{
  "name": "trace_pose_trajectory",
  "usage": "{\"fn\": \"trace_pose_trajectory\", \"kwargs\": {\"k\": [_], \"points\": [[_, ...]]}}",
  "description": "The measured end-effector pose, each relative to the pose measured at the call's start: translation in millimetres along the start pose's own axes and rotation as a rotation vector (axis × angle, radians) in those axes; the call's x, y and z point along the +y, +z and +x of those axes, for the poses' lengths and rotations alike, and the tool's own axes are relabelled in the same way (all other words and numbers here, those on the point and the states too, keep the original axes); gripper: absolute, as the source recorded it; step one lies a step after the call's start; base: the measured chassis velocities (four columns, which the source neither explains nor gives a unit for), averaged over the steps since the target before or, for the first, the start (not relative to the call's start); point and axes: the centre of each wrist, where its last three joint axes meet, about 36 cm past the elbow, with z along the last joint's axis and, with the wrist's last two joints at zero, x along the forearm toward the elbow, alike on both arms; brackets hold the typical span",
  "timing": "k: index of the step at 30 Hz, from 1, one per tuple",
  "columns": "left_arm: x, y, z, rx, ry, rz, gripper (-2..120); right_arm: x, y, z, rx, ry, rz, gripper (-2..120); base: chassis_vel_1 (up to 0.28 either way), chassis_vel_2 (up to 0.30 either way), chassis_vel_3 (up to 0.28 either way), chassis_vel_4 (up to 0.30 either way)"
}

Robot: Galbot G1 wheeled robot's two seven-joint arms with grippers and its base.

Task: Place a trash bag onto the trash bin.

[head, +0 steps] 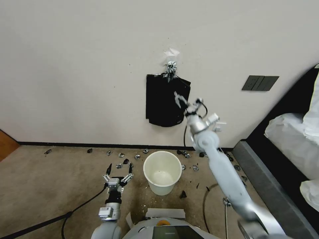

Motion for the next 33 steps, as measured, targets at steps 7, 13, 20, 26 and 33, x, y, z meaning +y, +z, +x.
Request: {"fn": "trace_pose_trajectory", "kwargs": {"k": [7, 13, 20, 26, 33], "points": [[0.4, 0.5, -3, -0.008, -0.001, -0.001, 100, -18, 0, -18, 0.004, 0.016, -0.020, 100, 0.000, 0.000, 0.000, 0.000], [1.1, 2.4, -6, -0.009, 0.009, -0.003, 100, -24, -6, -26, -0.003, 0.009, -0.001, 100, 0.000, 0.000, 0.000, 0.000], [0.1, 6.1, -13, -0.002, 0.020, 0.001, 100, -18, -14, -47, -0.013, -0.027, 0.019, 100, 0.000, 0.000, 0.000, 0.000], [0.2, 8.5, -16, 0.001, 0.028, 0.006, 100, -26, -20, -56, -0.024, -0.018, 0.027, 100, 0.000, 0.000, 0.000, 0.000], [6.6, 5.3, -18, 0.002, 0.017, 0.010, 100, -19, -21, -65, -0.008, -0.062, 0.028, 100, 0.000, 0.000, 0.000, 0.000]]}}
